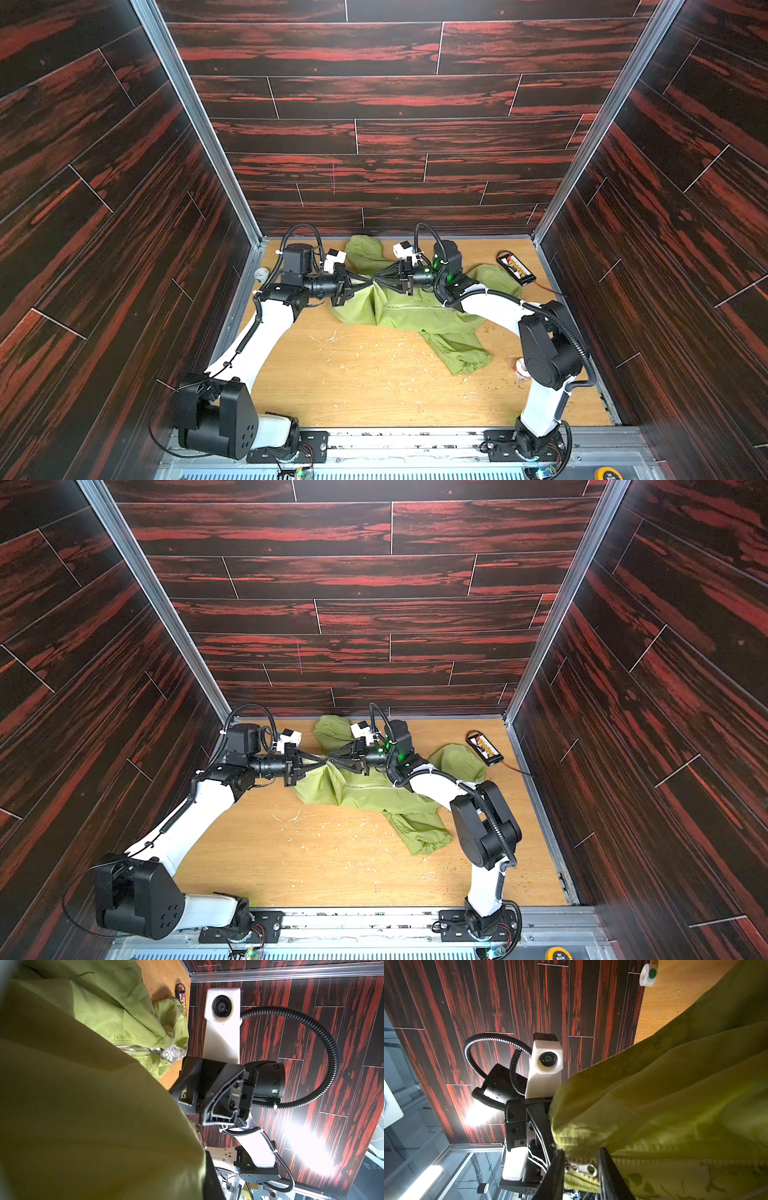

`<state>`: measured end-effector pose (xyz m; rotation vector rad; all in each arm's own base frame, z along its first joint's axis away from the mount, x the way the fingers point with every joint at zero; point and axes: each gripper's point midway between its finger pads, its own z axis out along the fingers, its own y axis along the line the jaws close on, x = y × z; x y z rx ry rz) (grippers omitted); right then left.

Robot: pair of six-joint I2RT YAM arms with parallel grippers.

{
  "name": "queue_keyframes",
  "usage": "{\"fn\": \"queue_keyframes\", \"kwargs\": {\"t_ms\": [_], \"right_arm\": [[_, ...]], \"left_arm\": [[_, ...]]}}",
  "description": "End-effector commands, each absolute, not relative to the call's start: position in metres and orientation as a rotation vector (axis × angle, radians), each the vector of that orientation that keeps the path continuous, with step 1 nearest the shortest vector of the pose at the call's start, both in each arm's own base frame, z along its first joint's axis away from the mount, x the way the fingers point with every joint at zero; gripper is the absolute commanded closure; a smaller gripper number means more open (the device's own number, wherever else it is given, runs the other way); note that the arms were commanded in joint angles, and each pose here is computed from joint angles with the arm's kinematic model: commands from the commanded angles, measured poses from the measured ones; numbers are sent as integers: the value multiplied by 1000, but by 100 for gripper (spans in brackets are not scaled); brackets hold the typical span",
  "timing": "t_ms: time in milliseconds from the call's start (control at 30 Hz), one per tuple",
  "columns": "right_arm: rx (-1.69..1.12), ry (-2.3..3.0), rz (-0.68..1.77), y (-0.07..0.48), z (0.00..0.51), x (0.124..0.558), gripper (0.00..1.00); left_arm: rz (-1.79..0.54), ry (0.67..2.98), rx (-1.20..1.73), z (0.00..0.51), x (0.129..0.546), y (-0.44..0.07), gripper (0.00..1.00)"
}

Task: Zip up the jacket

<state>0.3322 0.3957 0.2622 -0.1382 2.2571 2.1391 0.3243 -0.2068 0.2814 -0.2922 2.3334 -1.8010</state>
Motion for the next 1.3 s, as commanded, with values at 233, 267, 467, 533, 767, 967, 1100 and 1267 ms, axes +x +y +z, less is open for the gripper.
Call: {"fn": "queue_keyframes", "kwargs": {"t_ms": [233, 267, 467, 533, 767, 967, 1100, 1267], "right_arm": [[-165, 2197, 2178, 391, 279, 324, 71], [-160, 2202, 2178, 391, 277, 324, 70], [-143, 2229, 2182, 393, 269, 323, 55], [-143, 2232, 2186, 395, 268, 323, 53], [-172, 2203, 2228, 402, 276, 322, 57], [-170, 2191, 2246, 401, 279, 322, 64], [-161, 2188, 2239, 399, 281, 322, 67], [-144, 2195, 2221, 394, 279, 323, 70]], "left_arm": [[-1816, 2310, -248, 286, 322, -208, 100], [-1816, 2308, -248, 286, 322, -208, 100], [-1818, 2301, -241, 289, 323, -208, 100], [-1820, 2301, -241, 289, 323, -208, 100], [-1818, 2303, -243, 288, 323, -208, 100], [-1818, 2308, -250, 286, 323, -209, 100], [-1817, 2311, -253, 284, 324, -209, 100], [-1817, 2314, -258, 283, 325, -209, 100]]}}
